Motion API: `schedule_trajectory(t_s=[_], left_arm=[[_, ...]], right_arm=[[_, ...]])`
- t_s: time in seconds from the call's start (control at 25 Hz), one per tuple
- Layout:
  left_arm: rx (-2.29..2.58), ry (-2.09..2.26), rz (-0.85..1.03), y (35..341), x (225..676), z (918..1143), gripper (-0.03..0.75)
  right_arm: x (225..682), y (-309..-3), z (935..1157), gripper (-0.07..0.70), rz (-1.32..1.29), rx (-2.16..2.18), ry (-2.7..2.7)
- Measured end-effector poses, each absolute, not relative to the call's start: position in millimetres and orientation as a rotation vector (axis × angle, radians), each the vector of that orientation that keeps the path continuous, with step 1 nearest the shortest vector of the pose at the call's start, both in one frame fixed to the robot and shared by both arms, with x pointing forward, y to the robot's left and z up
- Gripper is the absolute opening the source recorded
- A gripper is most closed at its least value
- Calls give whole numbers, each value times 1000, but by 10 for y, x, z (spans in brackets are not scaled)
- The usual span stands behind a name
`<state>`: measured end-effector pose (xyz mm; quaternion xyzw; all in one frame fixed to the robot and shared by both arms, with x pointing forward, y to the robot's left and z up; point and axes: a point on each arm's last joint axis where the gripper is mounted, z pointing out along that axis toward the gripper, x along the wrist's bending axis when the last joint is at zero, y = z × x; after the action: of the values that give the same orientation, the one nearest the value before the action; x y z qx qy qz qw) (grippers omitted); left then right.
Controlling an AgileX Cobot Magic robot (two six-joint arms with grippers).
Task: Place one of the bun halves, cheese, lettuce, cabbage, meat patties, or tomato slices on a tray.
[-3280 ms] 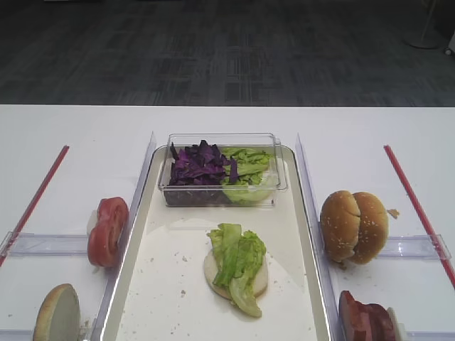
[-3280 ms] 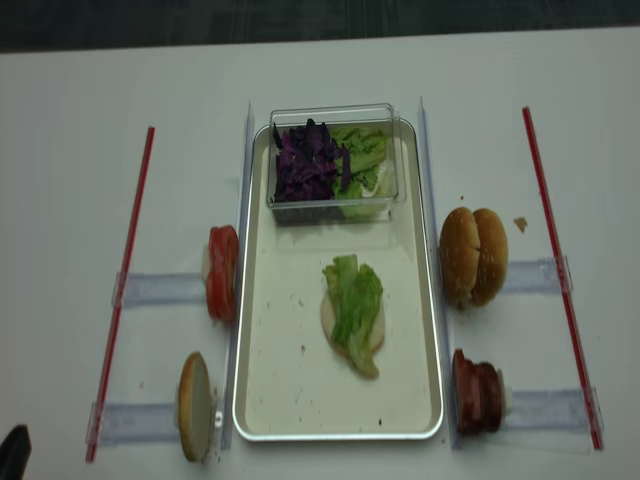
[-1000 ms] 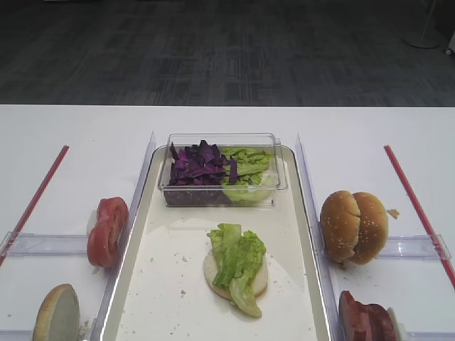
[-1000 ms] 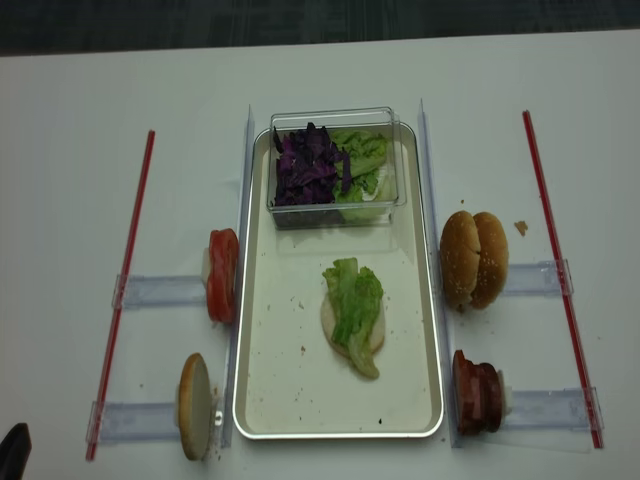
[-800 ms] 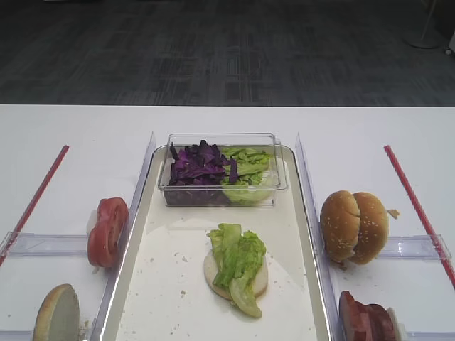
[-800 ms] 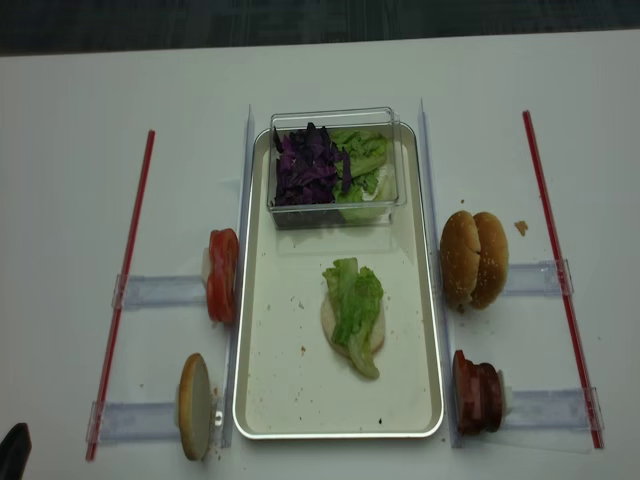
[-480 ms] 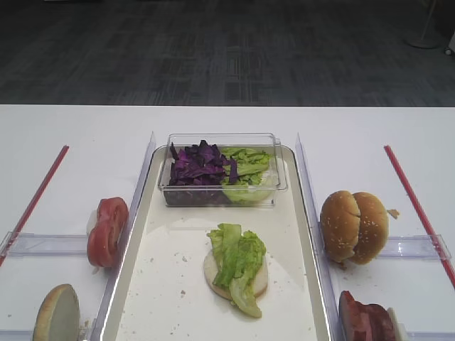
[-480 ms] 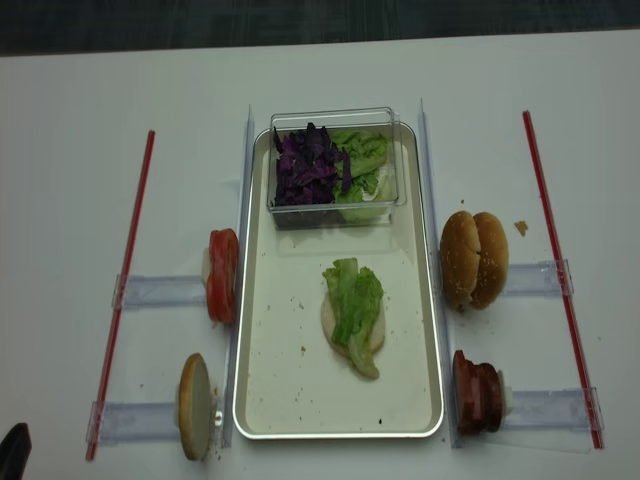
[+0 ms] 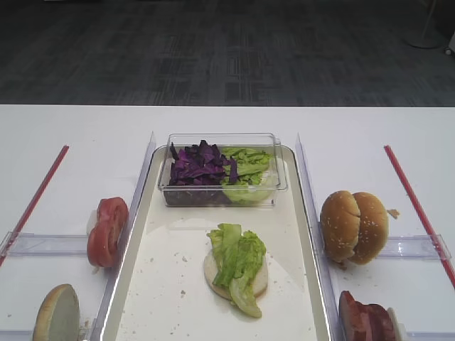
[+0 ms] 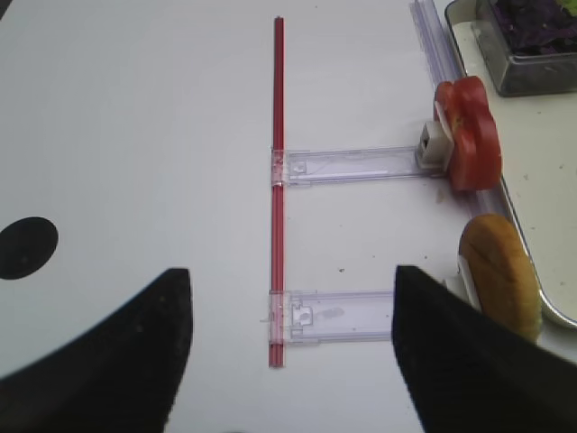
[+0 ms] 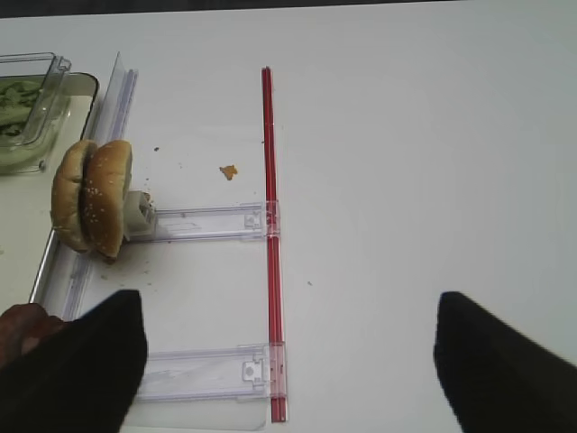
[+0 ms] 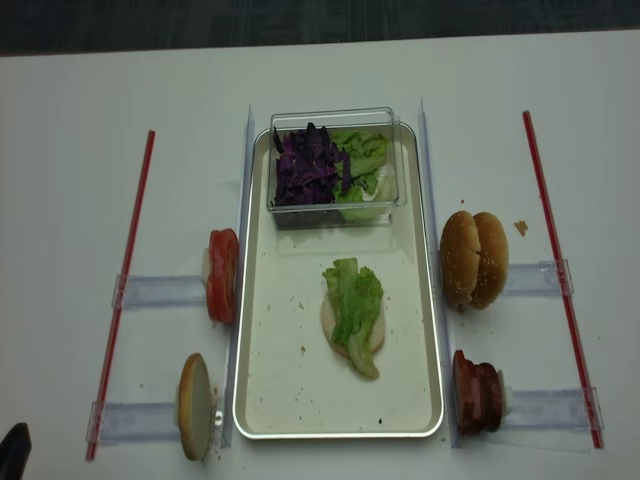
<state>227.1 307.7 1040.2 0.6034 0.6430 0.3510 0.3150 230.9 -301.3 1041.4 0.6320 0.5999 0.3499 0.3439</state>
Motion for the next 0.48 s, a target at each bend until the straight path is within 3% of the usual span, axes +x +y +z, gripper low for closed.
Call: schedule_trajectory(t_s=[0.48], left_arm=[[1590, 1694, 925, 3077, 2271, 10402, 437]], right_arm=[[2309, -3013, 10414, 660, 909, 1642, 1558]])
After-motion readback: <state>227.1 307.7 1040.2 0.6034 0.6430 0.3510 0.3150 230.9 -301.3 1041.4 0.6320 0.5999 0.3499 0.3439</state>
